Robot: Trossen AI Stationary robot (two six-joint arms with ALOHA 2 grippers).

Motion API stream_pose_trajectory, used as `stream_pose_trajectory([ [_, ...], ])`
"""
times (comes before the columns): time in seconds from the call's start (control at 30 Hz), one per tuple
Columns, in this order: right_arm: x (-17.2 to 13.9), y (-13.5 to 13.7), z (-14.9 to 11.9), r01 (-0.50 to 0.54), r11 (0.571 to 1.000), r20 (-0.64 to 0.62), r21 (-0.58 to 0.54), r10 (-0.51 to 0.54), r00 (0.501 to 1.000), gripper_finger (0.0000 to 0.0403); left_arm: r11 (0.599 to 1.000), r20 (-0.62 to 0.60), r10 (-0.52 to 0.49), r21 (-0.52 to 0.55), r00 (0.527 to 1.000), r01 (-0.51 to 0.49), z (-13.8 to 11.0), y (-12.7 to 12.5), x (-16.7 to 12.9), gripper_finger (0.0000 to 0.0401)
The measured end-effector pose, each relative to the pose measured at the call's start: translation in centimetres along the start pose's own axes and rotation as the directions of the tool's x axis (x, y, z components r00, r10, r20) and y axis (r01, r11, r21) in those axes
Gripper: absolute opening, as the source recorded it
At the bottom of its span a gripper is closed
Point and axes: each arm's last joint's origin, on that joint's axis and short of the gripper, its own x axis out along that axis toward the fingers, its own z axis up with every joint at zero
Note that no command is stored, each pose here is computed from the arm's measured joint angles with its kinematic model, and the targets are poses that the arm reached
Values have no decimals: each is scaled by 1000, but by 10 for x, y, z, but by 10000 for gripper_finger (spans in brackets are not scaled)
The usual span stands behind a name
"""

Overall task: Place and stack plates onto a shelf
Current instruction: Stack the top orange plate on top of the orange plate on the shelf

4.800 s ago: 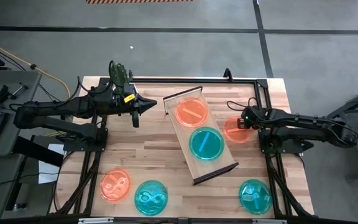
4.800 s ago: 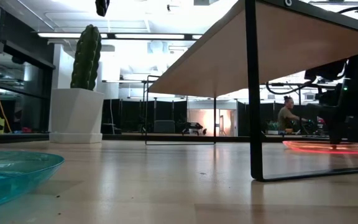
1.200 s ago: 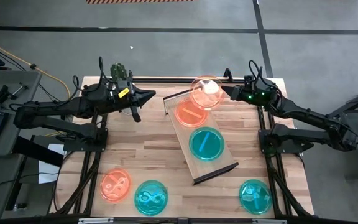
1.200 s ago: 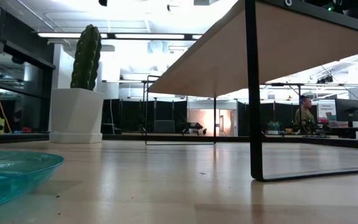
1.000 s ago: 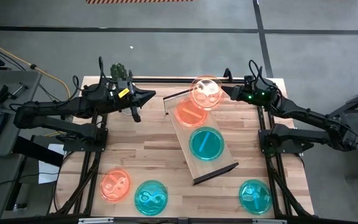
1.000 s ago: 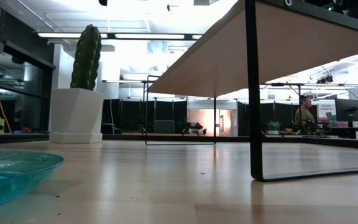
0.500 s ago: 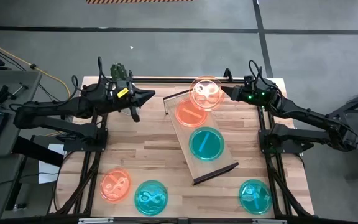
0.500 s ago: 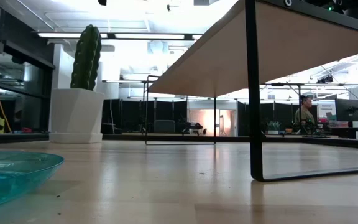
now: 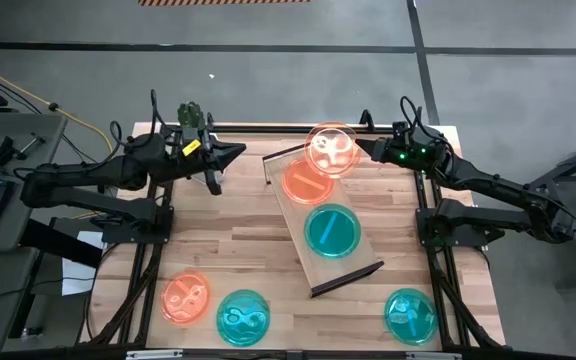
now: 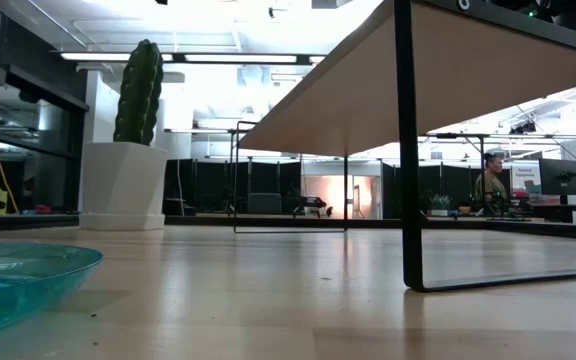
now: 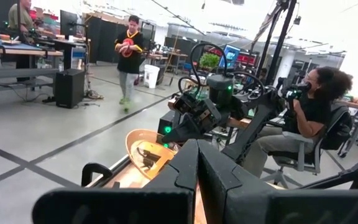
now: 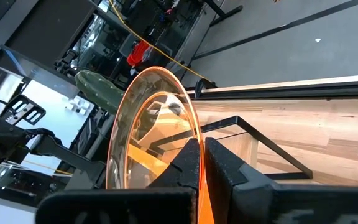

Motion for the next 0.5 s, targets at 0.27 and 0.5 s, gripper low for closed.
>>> stream_pose_trajectory([
  [0.27, 0, 0, 0, -1, 1000, -2, 3, 1, 1000, 0, 1000, 0, 3, 7, 1000, -3, 0, 0, 0, 0],
  [0.5, 0, 0, 0, -2, 1000, -3, -6, 2, 1000, 0, 1000, -1, 4, -8, 1000, -4, 0, 0, 0, 0],
])
